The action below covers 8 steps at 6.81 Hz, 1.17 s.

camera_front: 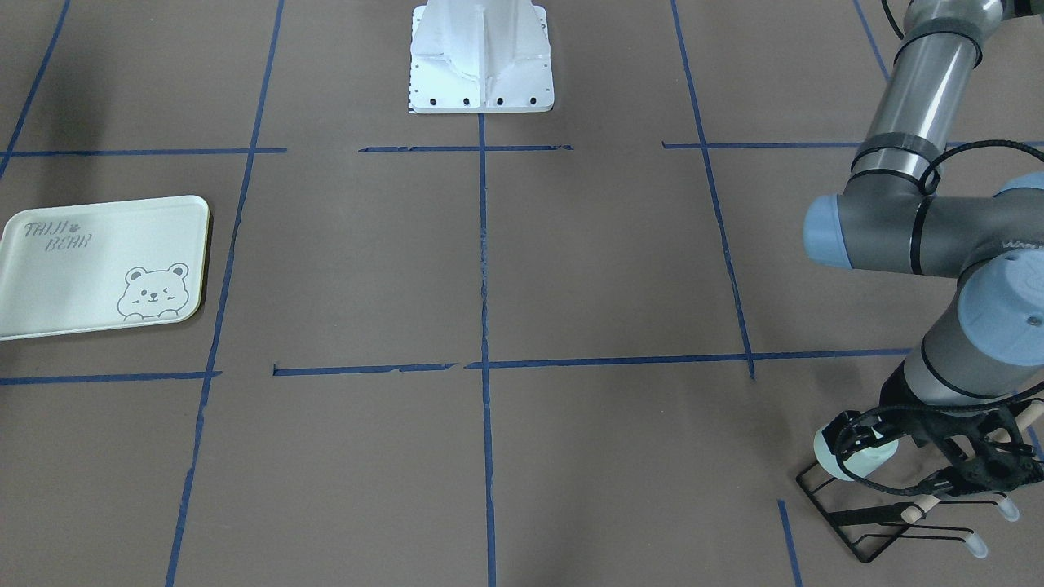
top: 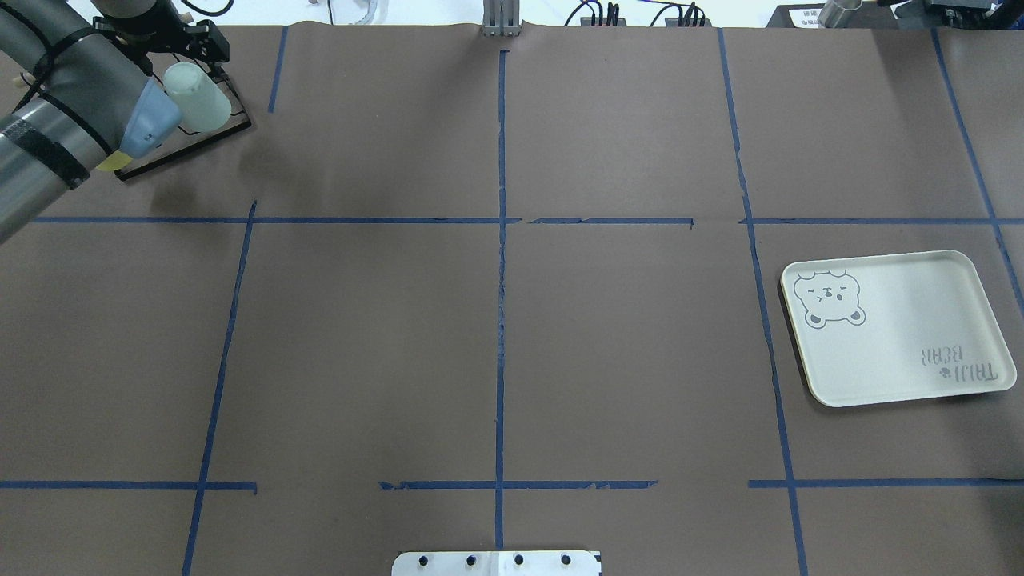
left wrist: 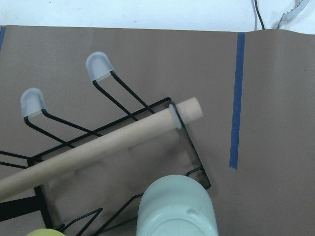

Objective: Left arm grabs green cup and hands to right arm on tray

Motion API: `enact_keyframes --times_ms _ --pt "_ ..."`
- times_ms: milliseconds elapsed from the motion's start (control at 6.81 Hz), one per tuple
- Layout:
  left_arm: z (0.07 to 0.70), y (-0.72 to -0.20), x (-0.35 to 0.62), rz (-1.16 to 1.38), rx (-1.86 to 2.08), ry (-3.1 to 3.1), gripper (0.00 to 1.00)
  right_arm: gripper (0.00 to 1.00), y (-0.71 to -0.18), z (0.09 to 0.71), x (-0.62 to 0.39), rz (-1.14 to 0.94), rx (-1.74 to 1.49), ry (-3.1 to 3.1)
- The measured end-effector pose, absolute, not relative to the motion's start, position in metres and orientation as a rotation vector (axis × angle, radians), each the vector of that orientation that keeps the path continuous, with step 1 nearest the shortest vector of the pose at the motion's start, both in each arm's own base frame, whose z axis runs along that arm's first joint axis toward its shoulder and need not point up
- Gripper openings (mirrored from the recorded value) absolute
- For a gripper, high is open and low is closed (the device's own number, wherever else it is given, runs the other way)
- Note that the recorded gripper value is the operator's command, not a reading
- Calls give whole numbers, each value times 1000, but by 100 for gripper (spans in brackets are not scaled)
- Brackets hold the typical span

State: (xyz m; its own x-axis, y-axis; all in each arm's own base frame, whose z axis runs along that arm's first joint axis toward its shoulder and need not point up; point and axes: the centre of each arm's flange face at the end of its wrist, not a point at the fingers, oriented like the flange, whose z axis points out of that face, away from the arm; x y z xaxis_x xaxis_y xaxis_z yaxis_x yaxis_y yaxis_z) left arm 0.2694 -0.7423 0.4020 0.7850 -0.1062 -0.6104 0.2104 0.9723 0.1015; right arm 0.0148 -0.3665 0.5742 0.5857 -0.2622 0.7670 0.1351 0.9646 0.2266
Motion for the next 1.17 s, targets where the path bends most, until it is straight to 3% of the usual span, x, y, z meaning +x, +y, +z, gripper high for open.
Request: enact_keyframes --times_ms 294,441,587,734,1175 --pt "420 -741 281 -157 159 646 98 100 -366 575 14 -233 145 -918" --pt "426 -740 284 -153 154 645 74 100 -366 575 13 -237 143 -919" --pt "432 -740 286 -154 147 644 14 100 -366 575 11 -240 142 -919" --pt "434 -740 287 -157 142 644 0 100 -366 575 11 -241 141 -920" --pt "412 -746 255 -172 137 715 0 100 -366 574 9 -244 141 -926"
